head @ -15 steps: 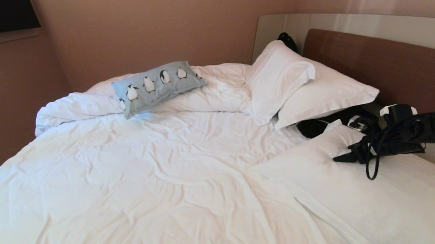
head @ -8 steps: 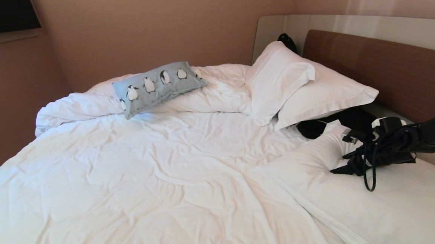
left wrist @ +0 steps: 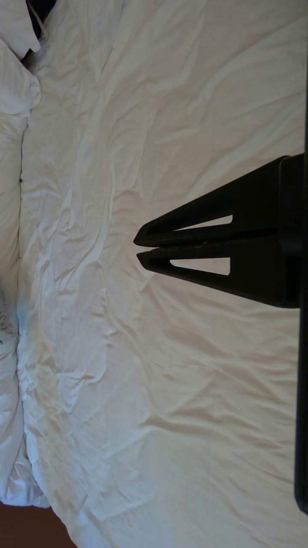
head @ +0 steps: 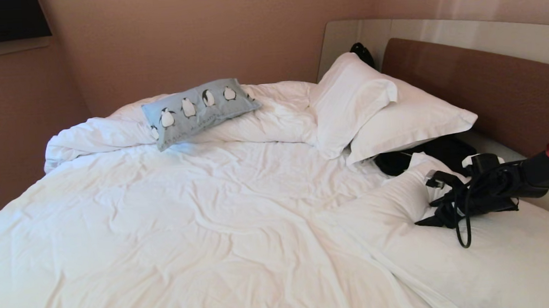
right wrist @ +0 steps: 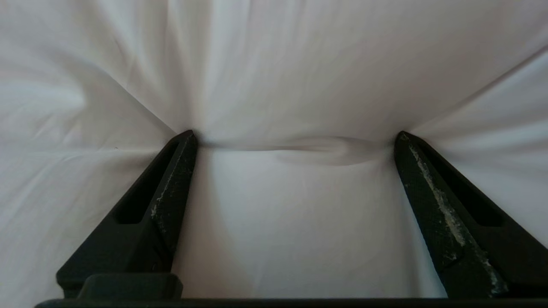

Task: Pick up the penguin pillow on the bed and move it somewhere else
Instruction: Place the pillow at the bedside

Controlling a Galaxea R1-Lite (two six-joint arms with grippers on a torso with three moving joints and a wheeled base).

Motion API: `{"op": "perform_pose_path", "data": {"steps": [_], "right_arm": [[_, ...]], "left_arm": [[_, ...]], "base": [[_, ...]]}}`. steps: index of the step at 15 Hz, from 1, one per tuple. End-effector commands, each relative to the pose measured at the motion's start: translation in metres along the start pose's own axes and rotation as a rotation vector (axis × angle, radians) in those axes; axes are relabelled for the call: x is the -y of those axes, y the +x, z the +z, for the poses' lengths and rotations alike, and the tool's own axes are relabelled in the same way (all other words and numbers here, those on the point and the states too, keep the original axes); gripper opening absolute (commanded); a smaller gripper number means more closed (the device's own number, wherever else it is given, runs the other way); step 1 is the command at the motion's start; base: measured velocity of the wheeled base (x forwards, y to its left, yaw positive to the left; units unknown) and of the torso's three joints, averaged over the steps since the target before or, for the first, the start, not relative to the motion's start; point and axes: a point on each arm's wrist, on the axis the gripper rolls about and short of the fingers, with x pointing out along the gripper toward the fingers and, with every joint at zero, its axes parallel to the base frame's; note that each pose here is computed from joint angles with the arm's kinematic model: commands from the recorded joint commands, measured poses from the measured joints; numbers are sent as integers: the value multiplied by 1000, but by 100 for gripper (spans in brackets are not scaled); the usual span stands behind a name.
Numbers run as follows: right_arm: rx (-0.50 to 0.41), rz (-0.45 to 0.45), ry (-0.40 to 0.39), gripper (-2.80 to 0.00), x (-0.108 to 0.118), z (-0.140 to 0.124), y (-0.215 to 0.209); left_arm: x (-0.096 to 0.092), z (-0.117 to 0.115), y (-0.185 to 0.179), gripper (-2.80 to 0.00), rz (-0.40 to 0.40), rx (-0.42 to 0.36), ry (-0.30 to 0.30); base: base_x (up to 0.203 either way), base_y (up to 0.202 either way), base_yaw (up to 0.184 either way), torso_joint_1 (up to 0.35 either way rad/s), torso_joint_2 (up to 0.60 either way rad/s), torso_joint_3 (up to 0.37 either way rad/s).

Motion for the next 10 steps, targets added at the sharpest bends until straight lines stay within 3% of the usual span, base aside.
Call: {"op": "perform_pose_path", "data": {"steps": [1,9,10], "right_arm": [[-42,-8,-4,0,-2,-5,7],[-58,1,-4,0,-6,-9,9],[-60,2,-13,-280,-6,-9,9]], "left_arm": [[0,0,0,-280,0,0,0],[0,0,0,-280,0,-1,0],[0,0,0,-280,0,-1,0]], "base": [[0,0,0,0,0,0],[0,0,0,0,0,0],[0,0,0,0,0,0]]}}
